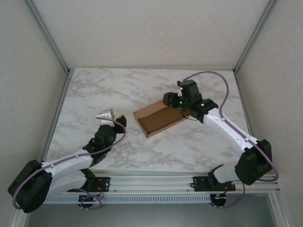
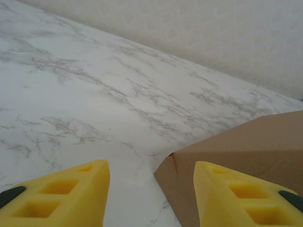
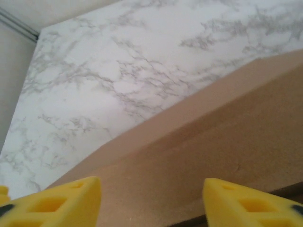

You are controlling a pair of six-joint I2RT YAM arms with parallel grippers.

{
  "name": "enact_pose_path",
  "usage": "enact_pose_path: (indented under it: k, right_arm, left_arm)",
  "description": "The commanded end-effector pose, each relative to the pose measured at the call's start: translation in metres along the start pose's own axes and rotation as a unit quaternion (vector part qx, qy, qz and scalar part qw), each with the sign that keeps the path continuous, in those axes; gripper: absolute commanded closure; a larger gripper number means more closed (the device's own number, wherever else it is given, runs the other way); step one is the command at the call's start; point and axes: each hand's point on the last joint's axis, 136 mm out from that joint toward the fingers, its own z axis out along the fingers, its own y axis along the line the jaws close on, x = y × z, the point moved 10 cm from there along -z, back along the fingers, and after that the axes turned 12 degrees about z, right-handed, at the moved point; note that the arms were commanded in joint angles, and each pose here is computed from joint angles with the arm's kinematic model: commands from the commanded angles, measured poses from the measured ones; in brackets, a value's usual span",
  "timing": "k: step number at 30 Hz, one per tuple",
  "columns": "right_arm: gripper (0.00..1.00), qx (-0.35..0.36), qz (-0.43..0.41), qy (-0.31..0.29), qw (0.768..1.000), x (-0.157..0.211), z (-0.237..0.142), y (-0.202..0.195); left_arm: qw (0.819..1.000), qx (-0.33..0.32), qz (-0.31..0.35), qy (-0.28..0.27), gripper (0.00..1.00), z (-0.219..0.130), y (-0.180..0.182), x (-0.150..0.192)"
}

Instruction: Fold the paper box

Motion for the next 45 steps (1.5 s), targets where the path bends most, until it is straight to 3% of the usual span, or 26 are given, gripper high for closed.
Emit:
enact_pose_path:
  k: [1,4,10,12,17,22,27,33,39,45]
  right_arm:
    - [0.35,-0.018,-0.024,-0.050,0.998,-0.021,-0.042,0.008]
    - [0.34,-0.002,-0.029,-0.093,0.995,-0.026,-0.059,-0.004]
    - [0.43,0.052,0.021,-0.202,0.978,-0.031,-0.067,-0.062]
    - [0.45,0.063,-0.009,-0.217,0.974,-0.029,-0.052,-0.074]
    - [0.37,0.040,-0.161,-0.251,0.954,-0.033,-0.008,-0.083]
    - [0.28,0.005,-0.226,-0.228,0.947,-0.063,0.030,-0.093]
    - [0.23,-0.039,-0.291,-0.207,0.933,-0.081,0.054,-0.106]
    - [0.26,-0.118,-0.350,-0.124,0.921,-0.093,0.088,-0.121]
    - [0.25,-0.122,-0.366,-0.117,0.915,-0.109,0.106,-0.130]
    - [0.36,-0.186,-0.364,-0.083,0.909,-0.118,0.113,-0.127]
  left_arm:
    - [0.999,0.044,0.018,-0.002,0.49,0.006,-0.011,-0.010]
    - [0.995,0.079,0.055,0.007,0.50,0.008,-0.021,-0.008]
    - [0.988,0.109,0.108,0.007,0.52,0.009,-0.039,-0.006]
    - [0.989,0.094,0.115,0.003,0.51,0.013,-0.039,-0.008]
    - [0.991,0.047,0.124,-0.019,0.50,0.019,-0.037,-0.019]
    - [0.993,0.028,0.114,-0.034,0.49,0.019,-0.029,-0.033]
    - [0.989,0.080,0.121,-0.028,0.48,0.023,-0.026,-0.047]
    - [0.982,0.094,0.166,0.000,0.50,0.033,-0.031,-0.046]
    - [0.980,0.088,0.178,0.007,0.54,0.050,-0.025,-0.051]
    - [0.976,0.098,0.196,0.006,0.60,0.065,-0.028,-0.058]
